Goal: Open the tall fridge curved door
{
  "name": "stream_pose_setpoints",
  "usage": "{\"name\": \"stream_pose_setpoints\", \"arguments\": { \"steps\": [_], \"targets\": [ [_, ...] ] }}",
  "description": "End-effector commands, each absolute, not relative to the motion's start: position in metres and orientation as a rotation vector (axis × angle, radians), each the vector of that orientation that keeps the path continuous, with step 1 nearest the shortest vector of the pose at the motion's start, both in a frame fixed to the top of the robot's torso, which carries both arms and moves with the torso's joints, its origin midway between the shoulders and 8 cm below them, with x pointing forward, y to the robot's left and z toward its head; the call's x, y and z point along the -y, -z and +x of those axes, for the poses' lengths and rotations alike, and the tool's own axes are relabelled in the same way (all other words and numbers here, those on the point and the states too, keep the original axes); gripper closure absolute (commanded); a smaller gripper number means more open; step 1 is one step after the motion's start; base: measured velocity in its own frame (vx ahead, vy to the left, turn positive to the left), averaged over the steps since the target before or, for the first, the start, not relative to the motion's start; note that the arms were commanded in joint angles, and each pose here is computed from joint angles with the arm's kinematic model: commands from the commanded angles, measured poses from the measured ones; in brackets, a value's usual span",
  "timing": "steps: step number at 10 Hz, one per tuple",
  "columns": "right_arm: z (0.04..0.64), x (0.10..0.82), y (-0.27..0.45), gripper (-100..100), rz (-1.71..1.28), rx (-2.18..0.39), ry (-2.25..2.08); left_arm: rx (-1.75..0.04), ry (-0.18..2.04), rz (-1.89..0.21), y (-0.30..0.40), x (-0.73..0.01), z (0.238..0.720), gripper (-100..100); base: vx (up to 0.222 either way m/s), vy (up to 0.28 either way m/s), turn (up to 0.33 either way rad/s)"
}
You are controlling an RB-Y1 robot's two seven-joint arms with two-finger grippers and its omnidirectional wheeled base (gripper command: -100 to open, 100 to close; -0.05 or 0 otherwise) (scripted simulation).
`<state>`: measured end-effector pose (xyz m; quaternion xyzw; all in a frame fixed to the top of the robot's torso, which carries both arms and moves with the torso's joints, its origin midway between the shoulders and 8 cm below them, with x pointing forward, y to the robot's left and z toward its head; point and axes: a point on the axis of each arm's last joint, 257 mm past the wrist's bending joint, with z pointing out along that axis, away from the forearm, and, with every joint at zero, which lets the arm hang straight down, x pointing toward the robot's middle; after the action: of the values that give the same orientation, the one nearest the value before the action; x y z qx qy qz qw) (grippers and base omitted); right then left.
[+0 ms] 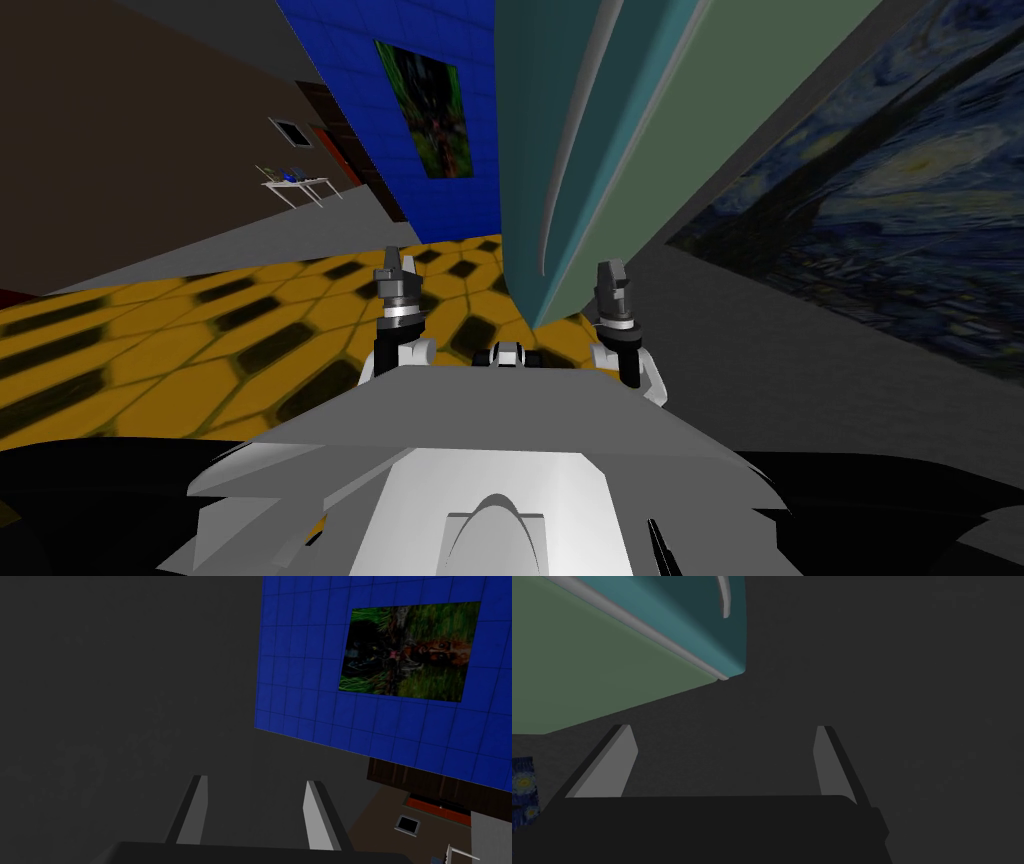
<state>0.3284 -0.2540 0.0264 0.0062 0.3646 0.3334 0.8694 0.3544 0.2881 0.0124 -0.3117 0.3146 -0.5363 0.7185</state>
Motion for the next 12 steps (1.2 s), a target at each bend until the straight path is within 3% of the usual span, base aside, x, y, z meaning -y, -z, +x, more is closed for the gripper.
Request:
{"name": "stream_pose_setpoints", "arguments": {
  "steps": [1, 12],
  "targets": [
    [0.328, 0.253, -0.023, -100, -0.025, -0.763, -0.638, -0.696, 1.186, -0.689, -0.012, -0.288, 0.354, 0, 0.029, 0.008, -0.002],
    [0.33, 0.248, 0.012, -100, -0.26, -0.771, -0.308, -0.696, 1.186, -0.689, -0.012, -0.288, 0.354, 0, 0.062, 0.02, 0.025]
  ]
}}
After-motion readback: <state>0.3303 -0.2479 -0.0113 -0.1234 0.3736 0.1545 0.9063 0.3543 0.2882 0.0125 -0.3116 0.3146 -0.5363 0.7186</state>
